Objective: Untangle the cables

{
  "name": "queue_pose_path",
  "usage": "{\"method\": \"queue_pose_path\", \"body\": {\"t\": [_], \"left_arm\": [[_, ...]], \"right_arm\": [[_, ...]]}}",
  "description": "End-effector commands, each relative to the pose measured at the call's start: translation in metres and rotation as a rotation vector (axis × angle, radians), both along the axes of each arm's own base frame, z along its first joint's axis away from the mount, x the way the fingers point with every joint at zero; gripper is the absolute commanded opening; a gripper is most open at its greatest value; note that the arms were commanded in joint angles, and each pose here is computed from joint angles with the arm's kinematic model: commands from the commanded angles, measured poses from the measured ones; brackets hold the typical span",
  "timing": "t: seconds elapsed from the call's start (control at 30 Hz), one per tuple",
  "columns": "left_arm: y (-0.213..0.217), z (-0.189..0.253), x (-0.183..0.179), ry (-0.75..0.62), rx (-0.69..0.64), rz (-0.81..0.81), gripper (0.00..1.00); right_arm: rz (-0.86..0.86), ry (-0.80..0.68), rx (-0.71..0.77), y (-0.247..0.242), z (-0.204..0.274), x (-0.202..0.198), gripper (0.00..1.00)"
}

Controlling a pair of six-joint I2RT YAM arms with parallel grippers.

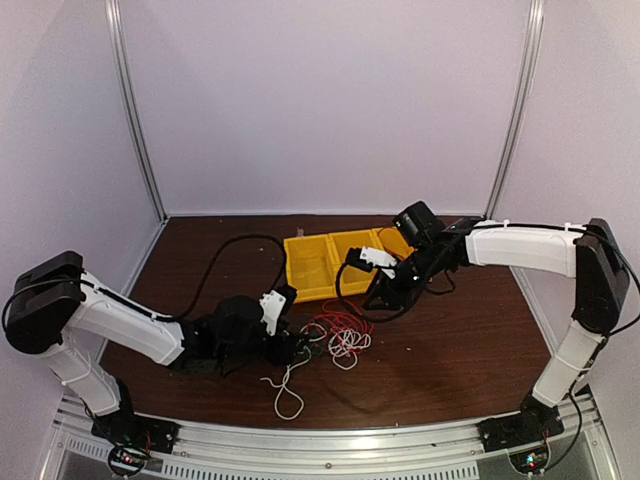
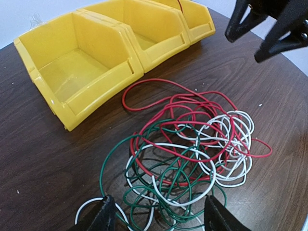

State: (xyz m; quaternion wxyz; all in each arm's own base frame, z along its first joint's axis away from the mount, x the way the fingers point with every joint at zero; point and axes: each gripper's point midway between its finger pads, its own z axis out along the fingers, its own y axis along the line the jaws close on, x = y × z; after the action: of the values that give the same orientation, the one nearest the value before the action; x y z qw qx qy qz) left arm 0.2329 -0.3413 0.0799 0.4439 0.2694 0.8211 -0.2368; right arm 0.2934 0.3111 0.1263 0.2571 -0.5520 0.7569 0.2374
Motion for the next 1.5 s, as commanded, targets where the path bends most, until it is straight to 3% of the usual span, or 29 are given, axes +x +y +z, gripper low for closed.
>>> {"method": "queue_pose_path", "body": {"t": [0.0,0.13,0.23,0.4,0.97,1.1,1.23,1.47], "left_arm": [[-0.006,0.015,0.005,0.03,-0.103,-0.003,0.67],[-0.003,0.015,0.008,0.06,-0.129,0.012,0.7],[0.001,0.016,0.01,0.075,-0.147,0.018,0.71],[0.006,0.016,0.012,0.07,-0.135,0.039,0.7],[0.005,0.01,0.014,0.068,-0.126,0.041,0.67],[0.008,0.008,0.013,0.07,-0.129,0.05,0.67],[0.009,0.011,0.015,0.054,-0.129,0.056,0.67],[0.002,0.032,0.02,-0.044,-0.13,0.011,0.68]], "right_arm": [[0.098,-0.042,0.023,0.02,-0.004,-0.011,0.42],[0.083,-0.037,0.016,0.031,-0.014,-0.001,0.41],[-0.025,-0.064,-0.038,0.032,-0.028,0.027,0.32],[-0.159,-0.083,-0.116,0.024,-0.045,0.052,0.26],[-0.279,0.017,-0.178,0.025,-0.097,0.067,0.26],[-0.27,0.062,-0.188,0.026,-0.108,0.061,0.09],[-0.266,0.036,-0.142,0.028,-0.083,0.06,0.0],[-0.17,-0.083,0.079,0.04,0.042,0.042,0.0]]}}
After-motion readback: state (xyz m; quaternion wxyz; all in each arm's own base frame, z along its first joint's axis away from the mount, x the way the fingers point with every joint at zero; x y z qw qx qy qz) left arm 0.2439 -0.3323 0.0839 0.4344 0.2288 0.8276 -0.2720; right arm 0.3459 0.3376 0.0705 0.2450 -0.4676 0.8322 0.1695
